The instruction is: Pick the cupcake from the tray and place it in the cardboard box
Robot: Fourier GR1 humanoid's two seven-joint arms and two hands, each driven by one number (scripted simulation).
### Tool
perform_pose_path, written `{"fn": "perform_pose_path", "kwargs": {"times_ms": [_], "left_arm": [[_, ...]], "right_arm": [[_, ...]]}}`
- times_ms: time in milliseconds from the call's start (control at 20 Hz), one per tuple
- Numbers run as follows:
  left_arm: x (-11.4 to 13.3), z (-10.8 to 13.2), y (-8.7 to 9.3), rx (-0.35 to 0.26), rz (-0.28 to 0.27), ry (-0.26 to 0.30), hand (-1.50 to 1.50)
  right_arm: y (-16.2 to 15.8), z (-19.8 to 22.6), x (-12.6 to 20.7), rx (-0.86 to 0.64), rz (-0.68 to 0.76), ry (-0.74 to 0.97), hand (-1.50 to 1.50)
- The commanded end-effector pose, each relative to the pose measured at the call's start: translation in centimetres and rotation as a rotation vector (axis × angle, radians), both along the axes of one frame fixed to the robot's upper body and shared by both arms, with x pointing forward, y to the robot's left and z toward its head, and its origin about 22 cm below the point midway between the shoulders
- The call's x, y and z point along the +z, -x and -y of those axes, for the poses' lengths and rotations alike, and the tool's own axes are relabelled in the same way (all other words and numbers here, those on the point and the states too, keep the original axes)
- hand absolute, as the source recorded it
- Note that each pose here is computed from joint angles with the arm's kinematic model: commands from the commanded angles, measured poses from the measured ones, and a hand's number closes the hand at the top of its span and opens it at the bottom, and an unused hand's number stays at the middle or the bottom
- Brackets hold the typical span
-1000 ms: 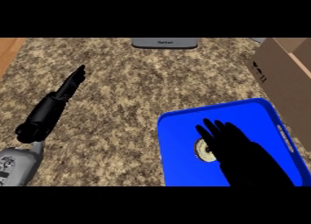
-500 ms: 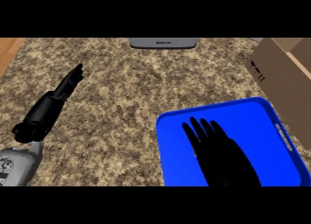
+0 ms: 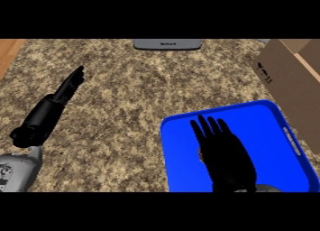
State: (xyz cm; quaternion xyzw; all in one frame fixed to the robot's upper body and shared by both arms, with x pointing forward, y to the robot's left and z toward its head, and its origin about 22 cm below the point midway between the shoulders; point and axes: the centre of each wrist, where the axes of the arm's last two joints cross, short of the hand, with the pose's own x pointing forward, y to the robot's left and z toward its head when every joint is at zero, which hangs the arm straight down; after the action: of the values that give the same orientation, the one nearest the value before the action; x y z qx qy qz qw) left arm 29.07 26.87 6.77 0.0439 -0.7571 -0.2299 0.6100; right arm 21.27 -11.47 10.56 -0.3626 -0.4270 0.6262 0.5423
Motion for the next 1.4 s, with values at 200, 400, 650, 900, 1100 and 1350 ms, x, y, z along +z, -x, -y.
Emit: {"fn": "perform_pose_path", "kwargs": {"times_ms": [200,400,650,900,1100,1350], "left_arm": [[1.3,1.5,-0.2,-0.022,-0.007,0.002,0.00],[-0.7,0.4,0.4,-0.004,0.015,-0.008,0.00],[-2.3,0.9,-0.1,-0.001,-0.010,0.001,0.00],[-0.1,0.6,-0.4,0.020,-0.004,-0.001,0.00],[-2.5,0.7,0.6,-0.014,-0.001,-0.003,0.00],[0.4,-1.4,0.2,0.006,0.008,0.001,0.00]], "right_arm": [[-0.7,0.5,-2.9,-0.063,-0.024,0.075,-1.50],[-0.1,0.2,-3.4,-0.052,-0.027,0.018,-1.50],[-1.1,-1.6,-5.7,-0.047,-0.056,0.038,-1.50],[0.0,0.2,-5.9,-0.087,-0.037,0.109,-1.50],[-1.6,1.2,-7.2,-0.108,-0.049,0.082,-1.50],[-3.0,0.2,-7.7,-0.055,-0.092,0.044,-1.50]]}}
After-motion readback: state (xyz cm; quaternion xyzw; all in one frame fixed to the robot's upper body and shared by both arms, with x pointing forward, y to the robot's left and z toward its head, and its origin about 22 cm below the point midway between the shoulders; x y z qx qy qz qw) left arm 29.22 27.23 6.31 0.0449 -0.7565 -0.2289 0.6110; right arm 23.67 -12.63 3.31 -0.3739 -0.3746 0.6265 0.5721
